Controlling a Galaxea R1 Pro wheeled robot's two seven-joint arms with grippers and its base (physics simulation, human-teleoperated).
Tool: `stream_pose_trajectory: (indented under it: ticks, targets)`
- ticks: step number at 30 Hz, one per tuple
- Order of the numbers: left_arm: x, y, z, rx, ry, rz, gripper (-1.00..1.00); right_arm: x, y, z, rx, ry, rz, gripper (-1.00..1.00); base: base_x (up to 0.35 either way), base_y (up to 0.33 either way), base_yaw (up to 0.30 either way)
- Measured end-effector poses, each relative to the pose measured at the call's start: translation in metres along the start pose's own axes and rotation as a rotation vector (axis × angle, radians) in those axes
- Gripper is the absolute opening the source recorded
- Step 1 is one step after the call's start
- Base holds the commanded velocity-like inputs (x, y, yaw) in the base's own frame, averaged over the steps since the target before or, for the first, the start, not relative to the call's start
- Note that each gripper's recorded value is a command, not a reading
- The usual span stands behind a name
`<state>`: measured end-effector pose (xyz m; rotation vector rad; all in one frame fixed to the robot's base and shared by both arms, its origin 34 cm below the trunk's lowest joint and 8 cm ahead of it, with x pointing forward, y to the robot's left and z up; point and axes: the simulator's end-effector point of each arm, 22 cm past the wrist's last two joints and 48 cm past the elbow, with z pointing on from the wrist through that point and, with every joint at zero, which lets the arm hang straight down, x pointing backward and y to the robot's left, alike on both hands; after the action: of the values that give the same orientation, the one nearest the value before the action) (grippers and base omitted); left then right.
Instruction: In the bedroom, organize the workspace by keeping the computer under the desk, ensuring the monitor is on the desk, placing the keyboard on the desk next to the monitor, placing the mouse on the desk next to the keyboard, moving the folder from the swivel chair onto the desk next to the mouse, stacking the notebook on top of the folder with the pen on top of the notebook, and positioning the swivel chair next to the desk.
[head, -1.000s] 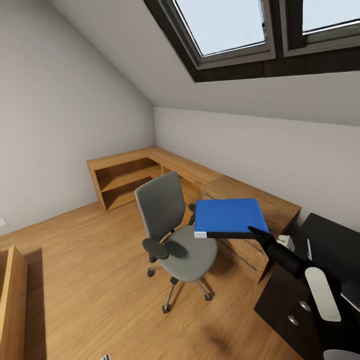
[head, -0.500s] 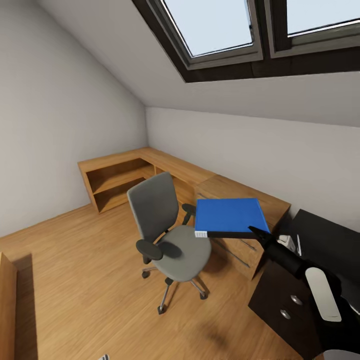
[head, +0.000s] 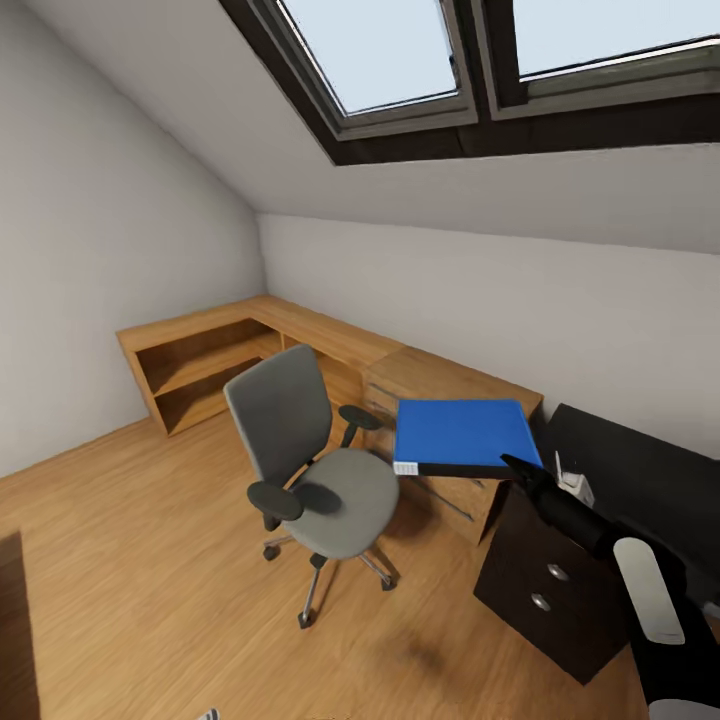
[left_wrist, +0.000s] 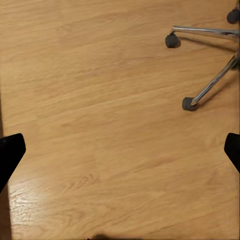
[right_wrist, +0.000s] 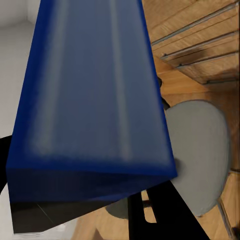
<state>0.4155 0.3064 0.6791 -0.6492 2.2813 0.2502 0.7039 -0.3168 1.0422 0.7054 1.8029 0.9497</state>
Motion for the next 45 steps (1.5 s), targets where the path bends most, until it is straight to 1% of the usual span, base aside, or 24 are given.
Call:
stream_pose_trajectory:
  ticks: [11,16,22,32,36,45]
  targets:
    - [0.000,0.000,0.000,0.000,0.000,0.001,1.00,-0.001,-0.005,-0.001,0.007,-0.003,0.008,-1.00,-0.284,0.127,-0.299]
    - [0.000,0.000,0.000,0.001,0.000,0.000,1.00,-0.005,-0.012,-0.004,0.018,-0.015,0.024,-1.00,-0.118,0.089,-0.300]
    - [0.000,0.000,0.000,0.001,0.000,0.000,1.00,-0.012,-0.020,-0.007,0.028,-0.033,0.043,-1.00,-0.009,0.007,-0.300]
    - [0.001,-0.001,-0.001,0.003,0.001,0.000,1.00,-0.011,-0.025,-0.008,0.036,-0.034,0.054,-1.00,0.000,0.000,-0.300]
    - [0.001,-0.001,-0.001,0.003,0.001,-0.001,1.00,-0.015,-0.029,-0.010,0.041,-0.045,0.063,-1.00,0.013,0.000,-0.300]
    - [0.001,-0.002,-0.001,0.007,0.002,0.003,1.00,-0.015,-0.030,-0.011,0.043,-0.045,0.065,-1.00,0.244,0.000,-0.300]
